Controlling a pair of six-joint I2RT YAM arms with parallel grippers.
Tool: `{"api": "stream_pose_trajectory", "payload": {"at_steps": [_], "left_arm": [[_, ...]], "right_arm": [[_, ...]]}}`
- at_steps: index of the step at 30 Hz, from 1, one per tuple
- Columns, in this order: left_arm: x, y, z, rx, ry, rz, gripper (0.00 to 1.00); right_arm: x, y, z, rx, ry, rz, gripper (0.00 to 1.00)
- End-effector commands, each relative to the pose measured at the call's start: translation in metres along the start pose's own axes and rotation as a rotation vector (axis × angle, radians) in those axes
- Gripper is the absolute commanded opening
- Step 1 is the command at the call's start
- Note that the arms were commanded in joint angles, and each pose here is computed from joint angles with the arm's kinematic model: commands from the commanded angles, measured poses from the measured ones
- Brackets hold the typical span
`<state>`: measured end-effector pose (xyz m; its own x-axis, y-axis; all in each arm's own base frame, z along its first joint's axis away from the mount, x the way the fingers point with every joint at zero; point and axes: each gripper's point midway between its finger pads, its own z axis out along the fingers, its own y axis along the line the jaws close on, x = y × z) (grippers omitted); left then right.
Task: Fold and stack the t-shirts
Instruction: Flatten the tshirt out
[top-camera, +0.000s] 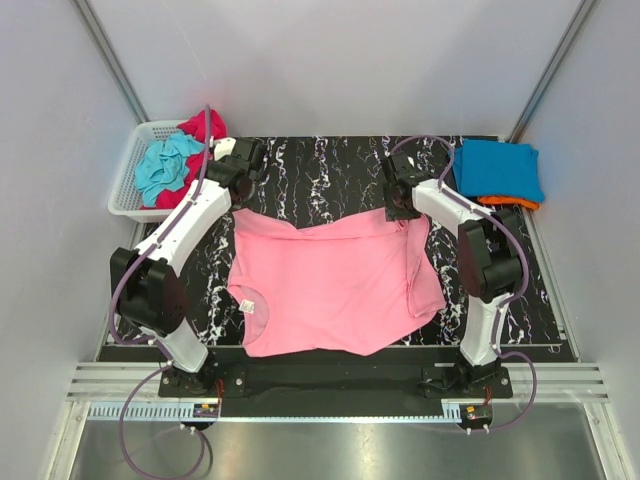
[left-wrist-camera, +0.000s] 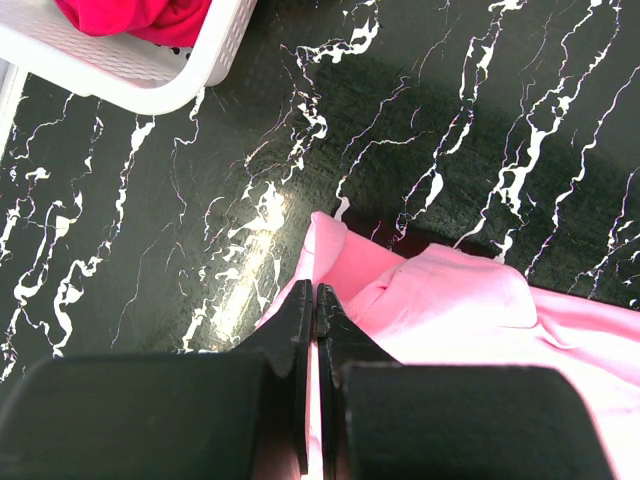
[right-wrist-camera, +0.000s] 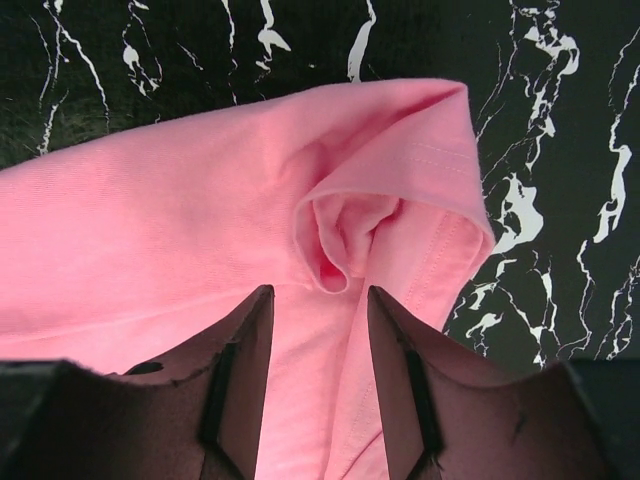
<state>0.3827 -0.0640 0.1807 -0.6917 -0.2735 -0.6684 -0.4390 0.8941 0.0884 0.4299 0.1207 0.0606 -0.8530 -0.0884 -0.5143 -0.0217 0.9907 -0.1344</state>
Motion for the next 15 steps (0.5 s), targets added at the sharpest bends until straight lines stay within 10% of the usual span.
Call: {"api": "stream_pose_trajectory", "payload": {"at_steps": [1, 15], "left_arm": [[-0.014, 0.003, -0.013, 0.031, -0.05, -0.046, 0.0], [-0.014, 0.008, -0.014, 0.022, -0.055, -0.042, 0.0]], "right_arm": [[-0.018, -0.001, -0.016, -0.012, -0.064, 0.025, 0.5], [0.005, 0.002, 0.017, 0.008, -0.002, 0.006, 0.45]]}}
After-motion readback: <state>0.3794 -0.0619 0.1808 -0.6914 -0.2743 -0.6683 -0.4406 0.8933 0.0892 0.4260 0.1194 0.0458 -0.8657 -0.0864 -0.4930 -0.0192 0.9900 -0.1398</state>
